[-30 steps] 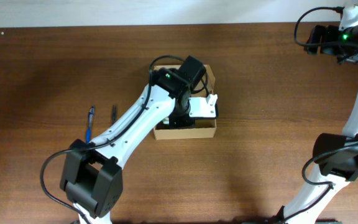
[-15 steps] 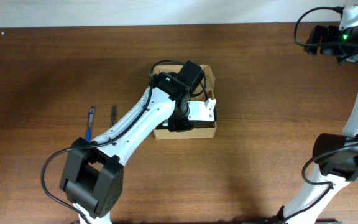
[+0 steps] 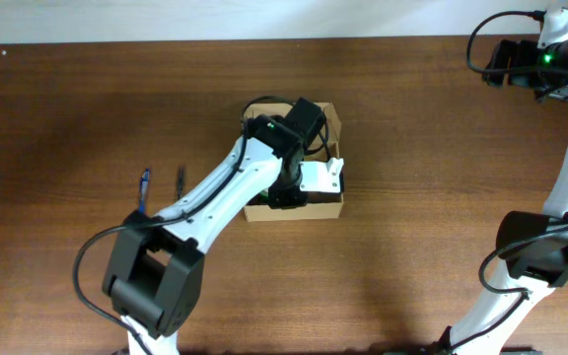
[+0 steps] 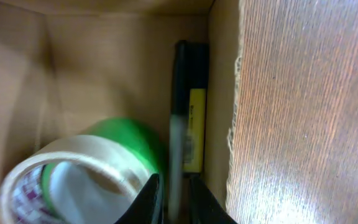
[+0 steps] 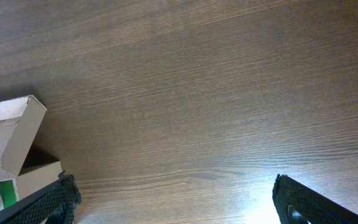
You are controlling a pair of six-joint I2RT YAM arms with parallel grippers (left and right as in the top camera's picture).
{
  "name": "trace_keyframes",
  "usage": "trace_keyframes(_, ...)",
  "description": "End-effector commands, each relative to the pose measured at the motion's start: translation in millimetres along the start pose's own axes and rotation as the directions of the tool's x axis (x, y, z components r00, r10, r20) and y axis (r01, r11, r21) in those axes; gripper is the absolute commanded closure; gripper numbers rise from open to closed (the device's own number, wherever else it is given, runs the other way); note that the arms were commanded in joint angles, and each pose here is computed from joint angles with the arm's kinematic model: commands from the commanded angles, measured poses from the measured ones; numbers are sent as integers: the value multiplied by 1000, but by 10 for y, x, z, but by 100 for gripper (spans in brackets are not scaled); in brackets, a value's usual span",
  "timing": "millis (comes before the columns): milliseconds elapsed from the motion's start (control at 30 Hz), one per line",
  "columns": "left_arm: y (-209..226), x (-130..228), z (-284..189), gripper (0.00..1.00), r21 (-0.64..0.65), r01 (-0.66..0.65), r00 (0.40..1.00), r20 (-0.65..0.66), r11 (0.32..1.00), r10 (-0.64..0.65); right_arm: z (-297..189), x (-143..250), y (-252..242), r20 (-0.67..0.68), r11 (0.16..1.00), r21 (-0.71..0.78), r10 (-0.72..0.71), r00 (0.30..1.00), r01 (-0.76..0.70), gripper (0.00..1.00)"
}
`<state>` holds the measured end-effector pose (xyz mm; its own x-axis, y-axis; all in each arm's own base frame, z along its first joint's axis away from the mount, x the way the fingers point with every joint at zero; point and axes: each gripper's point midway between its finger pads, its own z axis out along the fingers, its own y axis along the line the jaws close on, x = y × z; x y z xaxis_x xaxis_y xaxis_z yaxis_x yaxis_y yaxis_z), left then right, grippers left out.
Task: Pack container
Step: 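Carry the black marker right into the box and release it, then move the left gripper back to the blue pen and grasp it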
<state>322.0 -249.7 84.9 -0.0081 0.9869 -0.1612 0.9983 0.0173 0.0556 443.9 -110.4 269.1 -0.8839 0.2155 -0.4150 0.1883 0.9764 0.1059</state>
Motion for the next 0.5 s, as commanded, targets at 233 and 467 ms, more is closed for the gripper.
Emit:
trace_keyframes(233, 225, 269, -57, 94, -129, 42, 986, -156, 991, -62, -28, -11, -11, 9, 1000, -3, 12, 1000, -12, 1)
trace_keyframes(467, 375, 282, -1104, 62, -385, 144, 986, -22, 912, -165, -28, -11, -11, 9, 1000, -3, 12, 1000, -12, 1)
